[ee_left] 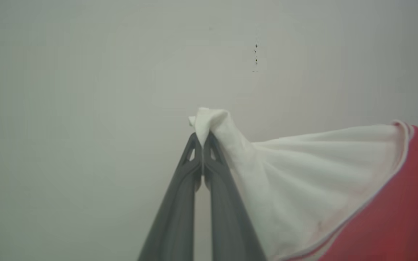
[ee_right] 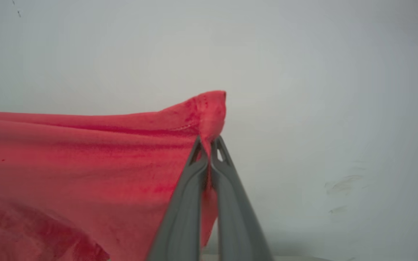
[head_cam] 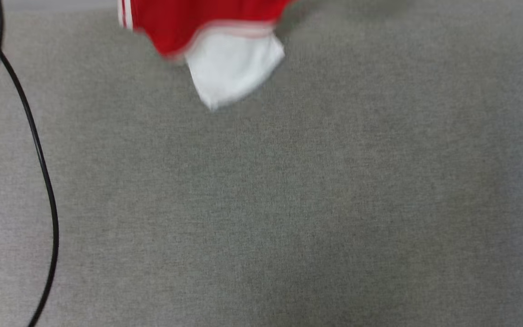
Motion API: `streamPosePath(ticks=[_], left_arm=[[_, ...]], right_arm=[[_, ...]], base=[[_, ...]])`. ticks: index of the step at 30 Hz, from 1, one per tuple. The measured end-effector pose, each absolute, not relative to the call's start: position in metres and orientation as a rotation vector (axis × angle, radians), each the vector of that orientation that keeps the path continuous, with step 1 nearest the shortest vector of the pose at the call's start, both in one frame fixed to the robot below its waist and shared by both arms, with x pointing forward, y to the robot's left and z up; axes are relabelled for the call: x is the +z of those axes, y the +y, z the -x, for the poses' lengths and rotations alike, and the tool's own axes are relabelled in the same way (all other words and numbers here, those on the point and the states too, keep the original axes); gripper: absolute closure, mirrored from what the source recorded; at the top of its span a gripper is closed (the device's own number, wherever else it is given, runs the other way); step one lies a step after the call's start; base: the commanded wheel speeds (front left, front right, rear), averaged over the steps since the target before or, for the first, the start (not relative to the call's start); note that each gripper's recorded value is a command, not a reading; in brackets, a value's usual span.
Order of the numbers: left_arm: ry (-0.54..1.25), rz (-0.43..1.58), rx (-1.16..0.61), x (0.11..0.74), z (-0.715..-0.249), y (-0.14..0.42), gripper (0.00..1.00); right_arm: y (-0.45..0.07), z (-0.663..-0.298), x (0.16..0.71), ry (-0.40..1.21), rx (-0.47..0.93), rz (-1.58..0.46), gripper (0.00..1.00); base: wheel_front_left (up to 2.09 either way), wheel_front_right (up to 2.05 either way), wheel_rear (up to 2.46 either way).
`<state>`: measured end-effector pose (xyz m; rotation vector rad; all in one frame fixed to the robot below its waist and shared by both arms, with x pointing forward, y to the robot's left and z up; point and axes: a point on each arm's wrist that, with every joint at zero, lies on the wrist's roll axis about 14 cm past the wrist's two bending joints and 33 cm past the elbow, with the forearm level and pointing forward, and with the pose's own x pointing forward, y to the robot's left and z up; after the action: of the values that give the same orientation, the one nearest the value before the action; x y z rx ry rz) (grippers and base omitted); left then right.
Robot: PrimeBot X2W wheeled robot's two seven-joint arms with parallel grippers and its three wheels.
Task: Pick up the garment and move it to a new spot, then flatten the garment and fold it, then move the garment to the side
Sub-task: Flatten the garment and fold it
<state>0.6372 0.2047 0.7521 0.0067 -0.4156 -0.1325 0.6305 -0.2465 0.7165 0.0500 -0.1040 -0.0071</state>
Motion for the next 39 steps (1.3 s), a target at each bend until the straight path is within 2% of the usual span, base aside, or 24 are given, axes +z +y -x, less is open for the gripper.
streamPosePath(ticks=[4,9,16,23,30,35,39], left_arm=[[-0.452,0.001,-0.101,0.769,-0.658,0.214,1.0],[-0.393,-0.014,-0.082,0.743,-0.689,0.22,1.0],[-0.217,0.015,-0.062,0.653,-0.726,0.231,1.0],[-0.059,0.109,-0.019,0.571,-0.733,0.25,1.0],[0.107,0.211,-0.014,0.494,-0.691,0.245,1.0],[0.244,0.272,-0.029,0.439,-0.628,0.237,1.0],[0.312,0.289,-0.04,0.417,-0.573,0.234,1.0]], right_arm=[[-0.236,-0.652,0.737,-0.178,-0.002,-0.043,1.0],[-0.213,-0.684,0.71,-0.154,0.03,-0.051,1.0],[-0.185,-0.722,0.629,-0.025,0.074,-0.043,1.0],[-0.162,-0.736,0.563,0.096,0.13,-0.033,1.0],[-0.149,-0.694,0.492,0.23,0.187,-0.024,1.0],[-0.157,-0.637,0.444,0.338,0.193,-0.05,1.0],[-0.172,-0.591,0.429,0.378,0.183,-0.065,1.0]], base=[[0.0,0.0,0.0],[0.0,0.0,0.0],[0.0,0.0,0.0],[0.0,0.0,0.0],[0.0,0.0,0.0],[0.0,0.0,0.0],[0.0,0.0,0.0]])
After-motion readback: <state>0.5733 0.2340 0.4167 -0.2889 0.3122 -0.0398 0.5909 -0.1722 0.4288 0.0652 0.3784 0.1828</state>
